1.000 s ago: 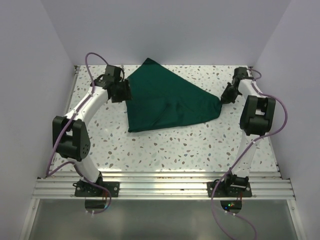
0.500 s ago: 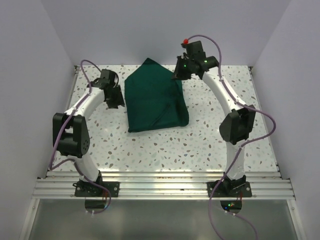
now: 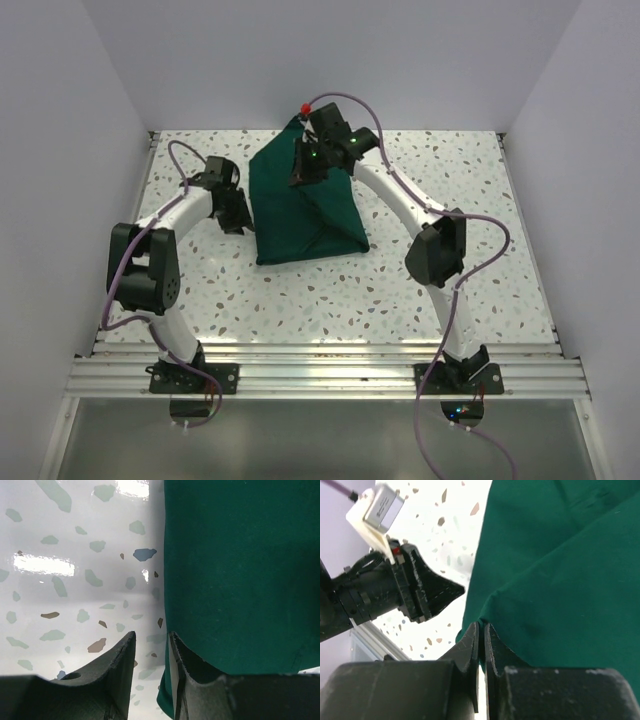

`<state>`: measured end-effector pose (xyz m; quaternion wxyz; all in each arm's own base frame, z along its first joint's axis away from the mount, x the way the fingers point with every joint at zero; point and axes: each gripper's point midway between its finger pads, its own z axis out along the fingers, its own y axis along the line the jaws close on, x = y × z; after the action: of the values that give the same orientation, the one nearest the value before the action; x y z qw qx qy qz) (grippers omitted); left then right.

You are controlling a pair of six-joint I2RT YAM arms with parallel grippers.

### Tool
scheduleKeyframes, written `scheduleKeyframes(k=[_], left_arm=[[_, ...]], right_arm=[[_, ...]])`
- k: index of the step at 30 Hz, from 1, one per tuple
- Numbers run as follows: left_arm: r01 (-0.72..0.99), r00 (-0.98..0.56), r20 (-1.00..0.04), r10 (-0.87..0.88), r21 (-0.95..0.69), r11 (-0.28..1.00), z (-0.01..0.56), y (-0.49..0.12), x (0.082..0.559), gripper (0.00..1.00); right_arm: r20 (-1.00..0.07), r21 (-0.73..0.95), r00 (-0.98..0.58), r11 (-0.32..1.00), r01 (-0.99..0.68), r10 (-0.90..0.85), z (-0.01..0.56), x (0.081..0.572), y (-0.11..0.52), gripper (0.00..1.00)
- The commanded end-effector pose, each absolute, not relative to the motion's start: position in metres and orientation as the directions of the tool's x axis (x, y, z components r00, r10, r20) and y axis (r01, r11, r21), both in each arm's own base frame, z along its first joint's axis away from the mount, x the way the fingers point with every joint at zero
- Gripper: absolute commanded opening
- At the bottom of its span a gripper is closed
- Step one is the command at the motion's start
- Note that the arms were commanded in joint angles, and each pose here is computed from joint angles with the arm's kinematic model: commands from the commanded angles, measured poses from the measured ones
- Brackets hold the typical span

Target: Prepare the surgical pack

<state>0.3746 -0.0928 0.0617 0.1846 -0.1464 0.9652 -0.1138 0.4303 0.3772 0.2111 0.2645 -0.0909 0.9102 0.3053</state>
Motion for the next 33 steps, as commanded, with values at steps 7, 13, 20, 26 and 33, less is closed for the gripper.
scheduleKeyframes(k=[7, 13, 20, 26, 33], left_arm=[[-0.240, -0.869, -0.345, -0.354, -0.332, 0.912, 0.060, -0.100, 0.384, 0.35], [-0.245, -0.867, -0.345, -0.359, -0.331, 0.911, 0.058, -0.100, 0.383, 0.35], [-0.263, -0.841, -0.379, -0.385, -0.336, 0.905, 0.069, -0.096, 0.380, 0.36], [-0.283, -0.822, -0.452, -0.346, -0.201, 0.938, 0.086, -0.065, 0.379, 0.42], [-0.314, -0.778, -0.526, -0.345, -0.150, 0.937, 0.124, -0.031, 0.383, 0.45]], right_arm=[[-0.528, 0.576, -0.848, 0.711, -0.404, -0.054, 0.211, 0.404, 0.435, 0.00], [-0.507, 0.579, -0.860, 0.712, -0.397, -0.068, 0.190, 0.401, 0.450, 0.00], [-0.461, 0.593, -0.882, 0.706, -0.388, -0.097, 0.163, 0.391, 0.465, 0.00], [-0.403, 0.600, -0.909, 0.718, -0.352, -0.109, 0.137, 0.382, 0.473, 0.00], [-0.336, 0.623, -0.930, 0.705, -0.339, -0.151, 0.131, 0.364, 0.478, 0.40]])
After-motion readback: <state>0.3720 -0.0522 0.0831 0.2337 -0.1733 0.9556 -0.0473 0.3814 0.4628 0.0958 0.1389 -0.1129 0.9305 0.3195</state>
